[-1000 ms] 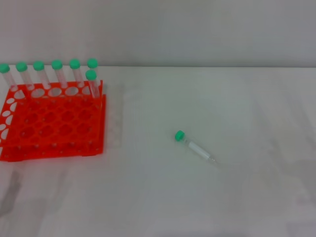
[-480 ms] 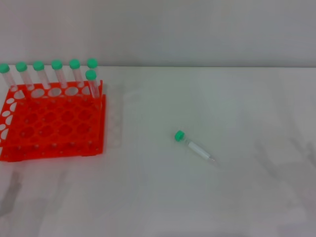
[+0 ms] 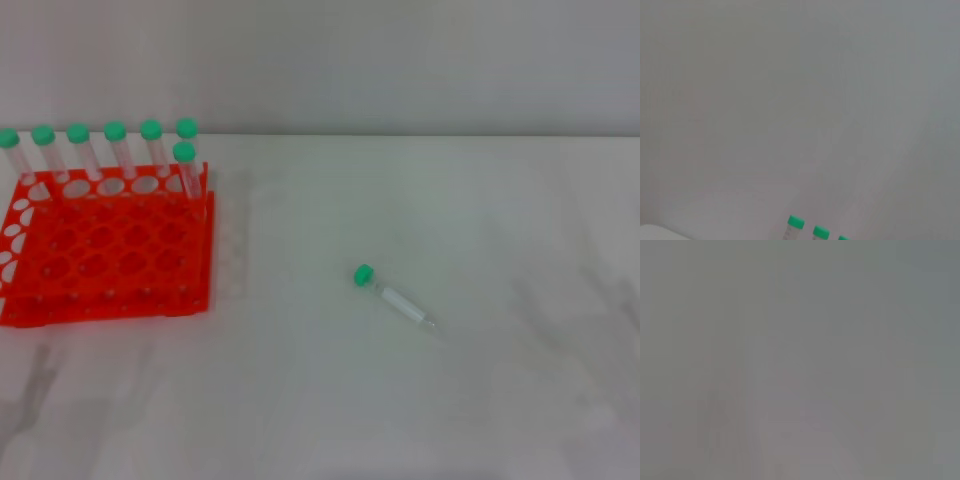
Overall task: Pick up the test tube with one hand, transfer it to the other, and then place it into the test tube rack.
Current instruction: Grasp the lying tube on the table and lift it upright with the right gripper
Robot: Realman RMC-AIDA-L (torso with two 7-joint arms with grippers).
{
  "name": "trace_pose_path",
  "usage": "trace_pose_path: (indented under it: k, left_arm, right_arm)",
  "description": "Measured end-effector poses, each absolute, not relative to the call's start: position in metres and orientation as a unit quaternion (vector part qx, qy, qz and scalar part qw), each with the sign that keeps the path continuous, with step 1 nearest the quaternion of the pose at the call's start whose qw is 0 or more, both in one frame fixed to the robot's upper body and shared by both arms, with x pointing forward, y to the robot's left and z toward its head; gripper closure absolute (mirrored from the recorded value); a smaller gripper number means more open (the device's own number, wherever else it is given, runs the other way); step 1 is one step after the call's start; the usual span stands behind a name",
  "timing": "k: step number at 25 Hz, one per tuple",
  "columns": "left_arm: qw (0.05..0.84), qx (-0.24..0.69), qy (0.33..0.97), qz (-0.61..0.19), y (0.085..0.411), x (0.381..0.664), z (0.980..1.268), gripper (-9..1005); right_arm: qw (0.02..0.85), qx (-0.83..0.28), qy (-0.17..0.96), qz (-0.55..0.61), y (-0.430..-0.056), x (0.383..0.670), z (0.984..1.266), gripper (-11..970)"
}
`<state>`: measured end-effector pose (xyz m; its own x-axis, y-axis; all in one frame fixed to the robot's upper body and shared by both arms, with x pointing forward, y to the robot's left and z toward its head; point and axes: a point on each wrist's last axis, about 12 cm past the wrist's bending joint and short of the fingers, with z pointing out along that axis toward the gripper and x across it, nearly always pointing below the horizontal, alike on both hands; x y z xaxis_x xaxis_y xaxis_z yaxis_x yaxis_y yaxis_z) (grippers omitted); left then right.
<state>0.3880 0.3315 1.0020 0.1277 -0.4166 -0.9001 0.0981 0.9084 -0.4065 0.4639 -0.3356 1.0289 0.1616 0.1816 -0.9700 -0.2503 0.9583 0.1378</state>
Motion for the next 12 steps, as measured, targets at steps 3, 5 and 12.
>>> trace_pose_path:
  k: [3, 5, 12]
  left_arm:
    - [0.743, -0.129, 0.634, -0.174, 0.330, 0.388, 1.002, 135]
    - [0.743, -0.128, 0.633, -0.175, 0.330, 0.388, 1.003, 134]
    - [0.742, -0.128, 0.634, -0.179, 0.327, 0.392, 1.003, 134]
  right_arm:
    - [0.753, -0.052, 0.631, 0.180, -0.341, 0.474, 1.037, 100]
    - [0.734, -0.066, 0.636, 0.229, -0.348, 0.486, 1.048, 100]
    - [0.621, -0.169, 0.718, 0.265, -0.366, 0.536, 1.121, 101]
